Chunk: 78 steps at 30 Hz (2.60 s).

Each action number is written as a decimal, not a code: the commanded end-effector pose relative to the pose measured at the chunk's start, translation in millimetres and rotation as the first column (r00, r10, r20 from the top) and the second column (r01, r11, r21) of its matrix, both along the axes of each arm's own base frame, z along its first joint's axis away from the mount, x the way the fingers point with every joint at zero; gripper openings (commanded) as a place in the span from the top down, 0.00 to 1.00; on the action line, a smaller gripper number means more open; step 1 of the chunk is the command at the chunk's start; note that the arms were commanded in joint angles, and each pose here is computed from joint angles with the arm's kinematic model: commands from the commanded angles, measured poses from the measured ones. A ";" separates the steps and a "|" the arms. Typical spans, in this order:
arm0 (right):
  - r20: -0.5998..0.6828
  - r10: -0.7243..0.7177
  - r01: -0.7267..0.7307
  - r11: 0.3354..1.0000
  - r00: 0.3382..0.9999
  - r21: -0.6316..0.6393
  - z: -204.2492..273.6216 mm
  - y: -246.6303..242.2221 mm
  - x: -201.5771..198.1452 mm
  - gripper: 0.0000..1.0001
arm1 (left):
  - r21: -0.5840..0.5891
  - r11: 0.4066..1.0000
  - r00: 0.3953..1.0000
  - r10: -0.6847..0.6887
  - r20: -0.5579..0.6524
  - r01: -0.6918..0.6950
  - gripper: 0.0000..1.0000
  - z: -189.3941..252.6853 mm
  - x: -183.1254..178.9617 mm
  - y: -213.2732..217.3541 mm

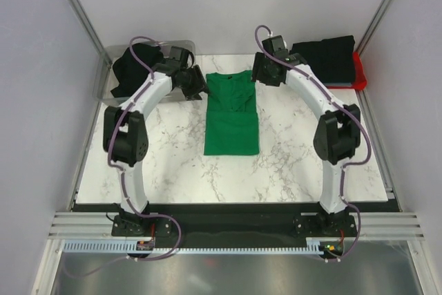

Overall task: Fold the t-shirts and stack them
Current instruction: Fold the tshirt

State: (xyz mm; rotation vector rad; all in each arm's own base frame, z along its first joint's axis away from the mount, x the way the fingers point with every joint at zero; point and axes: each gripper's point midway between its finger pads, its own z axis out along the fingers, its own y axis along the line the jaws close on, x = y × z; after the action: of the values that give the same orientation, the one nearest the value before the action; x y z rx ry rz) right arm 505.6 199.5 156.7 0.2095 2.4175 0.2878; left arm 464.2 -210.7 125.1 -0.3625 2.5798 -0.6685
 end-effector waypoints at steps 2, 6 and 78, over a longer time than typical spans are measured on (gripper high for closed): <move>0.064 0.082 -0.087 0.993 0.995 0.080 56.8 0.4 -57.8 0.34 | -0.044 0.998 0.998 -0.039 0.050 0.041 0.45 58.7 -47.9 -2.7; -0.064 0.117 -0.106 0.982 0.991 0.156 -4.3 -7.7 -130.9 0.33 | -0.046 0.997 0.997 -0.065 0.037 0.067 0.46 44.7 -89.8 -1.3; -0.278 0.271 -0.163 0.920 0.922 0.356 -144.4 -2.6 -250.3 1.00 | -0.202 0.978 0.998 -0.067 -0.021 0.061 0.98 -95.7 -208.6 -8.5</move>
State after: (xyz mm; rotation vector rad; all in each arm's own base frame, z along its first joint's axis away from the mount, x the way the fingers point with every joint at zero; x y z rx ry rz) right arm 270.9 207.4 15.9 0.1380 2.6689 0.8734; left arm 263.1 -212.9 18.4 -0.3506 2.5918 -0.9230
